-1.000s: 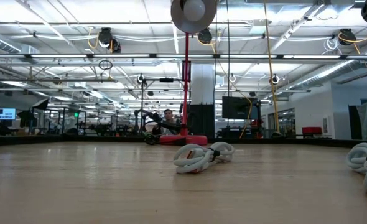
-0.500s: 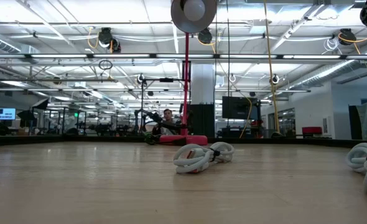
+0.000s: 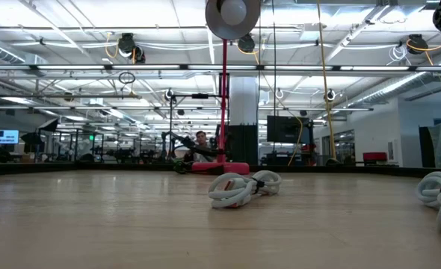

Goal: Pick & Place USB Port
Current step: Put the light brown HDMI cable into the yellow bin

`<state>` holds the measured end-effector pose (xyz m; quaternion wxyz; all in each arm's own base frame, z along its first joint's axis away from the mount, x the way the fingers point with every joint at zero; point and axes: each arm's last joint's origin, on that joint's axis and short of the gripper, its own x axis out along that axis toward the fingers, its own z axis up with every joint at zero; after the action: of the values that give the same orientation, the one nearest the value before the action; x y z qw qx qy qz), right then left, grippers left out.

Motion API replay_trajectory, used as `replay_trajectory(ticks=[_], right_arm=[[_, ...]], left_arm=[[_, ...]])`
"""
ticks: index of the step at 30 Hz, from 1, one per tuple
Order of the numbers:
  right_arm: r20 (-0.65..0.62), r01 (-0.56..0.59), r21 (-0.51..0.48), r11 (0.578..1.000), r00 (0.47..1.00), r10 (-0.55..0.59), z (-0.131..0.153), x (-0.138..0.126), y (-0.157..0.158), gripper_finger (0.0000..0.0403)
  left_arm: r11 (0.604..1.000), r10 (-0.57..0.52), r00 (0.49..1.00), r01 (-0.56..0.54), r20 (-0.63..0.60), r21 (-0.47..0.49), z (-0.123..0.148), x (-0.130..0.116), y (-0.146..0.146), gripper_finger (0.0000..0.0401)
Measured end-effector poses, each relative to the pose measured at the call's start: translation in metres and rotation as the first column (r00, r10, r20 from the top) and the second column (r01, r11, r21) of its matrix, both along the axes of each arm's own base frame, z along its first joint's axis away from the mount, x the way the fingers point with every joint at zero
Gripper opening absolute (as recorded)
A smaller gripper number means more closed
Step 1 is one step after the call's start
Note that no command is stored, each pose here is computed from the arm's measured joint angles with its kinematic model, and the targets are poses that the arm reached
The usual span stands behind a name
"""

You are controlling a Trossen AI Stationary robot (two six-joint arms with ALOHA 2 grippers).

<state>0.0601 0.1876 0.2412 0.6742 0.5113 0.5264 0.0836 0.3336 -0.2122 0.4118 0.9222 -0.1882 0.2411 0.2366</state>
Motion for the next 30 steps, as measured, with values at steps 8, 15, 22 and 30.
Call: replay_trajectory(ticks=[8,15,22,30], right_arm=[[-0.072,-0.007,-0.063,0.998,0.997,0.002,-0.006,-0.002,-0.005,0.0132],[-0.292,-0.045,-0.215,0.976,0.956,-0.021,-0.020,-0.011,-0.019,0.0146],[-0.331,-0.066,-0.223,0.972,0.944,-0.012,-0.021,-0.012,-0.021,0.0190],[-0.313,-0.077,-0.202,0.976,0.950,0.011,-0.020,-0.012,-0.018,0.0207]], left_arm=[[0.998,-0.009,0.999,0.007,-0.039,-0.064,-0.036,0.038,-0.008,0.0017],[0.997,-0.012,0.999,0.009,-0.036,-0.071,-0.036,0.046,0.000,0.0017],[0.997,-0.018,0.999,0.014,-0.047,-0.077,-0.036,0.048,0.003,0.0017],[0.996,-0.018,0.998,0.014,-0.052,-0.085,-0.037,0.049,0.005,0.0017]])
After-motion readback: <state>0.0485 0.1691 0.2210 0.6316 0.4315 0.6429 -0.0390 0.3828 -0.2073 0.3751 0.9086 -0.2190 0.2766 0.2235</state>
